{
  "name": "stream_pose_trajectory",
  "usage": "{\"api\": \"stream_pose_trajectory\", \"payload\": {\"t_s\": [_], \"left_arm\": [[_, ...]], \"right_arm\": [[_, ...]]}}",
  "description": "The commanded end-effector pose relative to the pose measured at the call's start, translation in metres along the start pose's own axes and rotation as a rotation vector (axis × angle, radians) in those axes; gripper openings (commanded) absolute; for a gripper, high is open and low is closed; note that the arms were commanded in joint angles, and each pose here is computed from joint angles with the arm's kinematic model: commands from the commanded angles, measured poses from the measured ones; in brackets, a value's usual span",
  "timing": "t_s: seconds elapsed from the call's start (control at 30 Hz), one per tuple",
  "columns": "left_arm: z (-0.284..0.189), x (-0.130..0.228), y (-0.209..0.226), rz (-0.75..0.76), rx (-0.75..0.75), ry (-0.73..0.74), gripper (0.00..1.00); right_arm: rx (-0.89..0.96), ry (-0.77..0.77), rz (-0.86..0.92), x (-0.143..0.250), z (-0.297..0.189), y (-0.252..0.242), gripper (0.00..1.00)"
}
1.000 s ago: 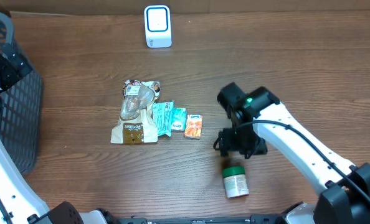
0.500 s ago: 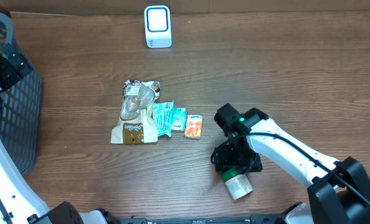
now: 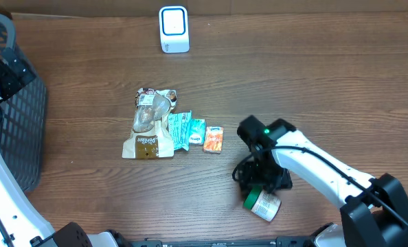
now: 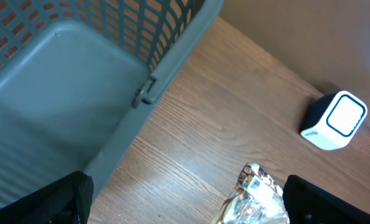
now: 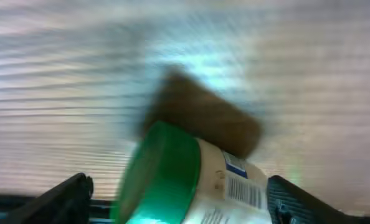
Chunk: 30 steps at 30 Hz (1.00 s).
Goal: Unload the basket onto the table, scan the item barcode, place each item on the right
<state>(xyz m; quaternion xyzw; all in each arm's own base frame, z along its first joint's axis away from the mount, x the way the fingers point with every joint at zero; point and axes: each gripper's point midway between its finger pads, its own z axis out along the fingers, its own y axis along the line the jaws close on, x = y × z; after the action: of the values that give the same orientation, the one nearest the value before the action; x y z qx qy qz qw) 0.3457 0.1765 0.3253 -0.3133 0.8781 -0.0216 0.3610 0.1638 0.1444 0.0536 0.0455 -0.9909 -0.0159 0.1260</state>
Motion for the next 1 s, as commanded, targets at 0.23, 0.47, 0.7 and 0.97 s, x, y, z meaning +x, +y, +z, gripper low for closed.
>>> {"api": "stream_pose_trajectory", "payload": {"t_s": [0.23, 0.47, 0.7, 0.97], "left_arm": [[-0.002, -0.002, -0.001, 0.023, -0.001, -0.009, 0.99], [-0.002, -0.002, -0.001, 0.023, -0.001, -0.009, 1.0], [-0.002, -0.002, -0.001, 0.023, -0.001, -0.009, 1.0], [-0.002, -0.002, -0.001, 0.023, -0.001, -0.009, 1.0]], "right_arm": [[0.105, -0.021, -0.097, 0.019, -0.003, 0.016, 0.91], [0.175, -0.006, 0.078, 0.028, -0.005, 0.001, 0.92], [0.171, 0.007, -0.202, 0.042, 0.003, 0.022, 1.0], [0.159, -0.016, -0.226, 0.038, 0.028, 0.022, 1.0]]}}
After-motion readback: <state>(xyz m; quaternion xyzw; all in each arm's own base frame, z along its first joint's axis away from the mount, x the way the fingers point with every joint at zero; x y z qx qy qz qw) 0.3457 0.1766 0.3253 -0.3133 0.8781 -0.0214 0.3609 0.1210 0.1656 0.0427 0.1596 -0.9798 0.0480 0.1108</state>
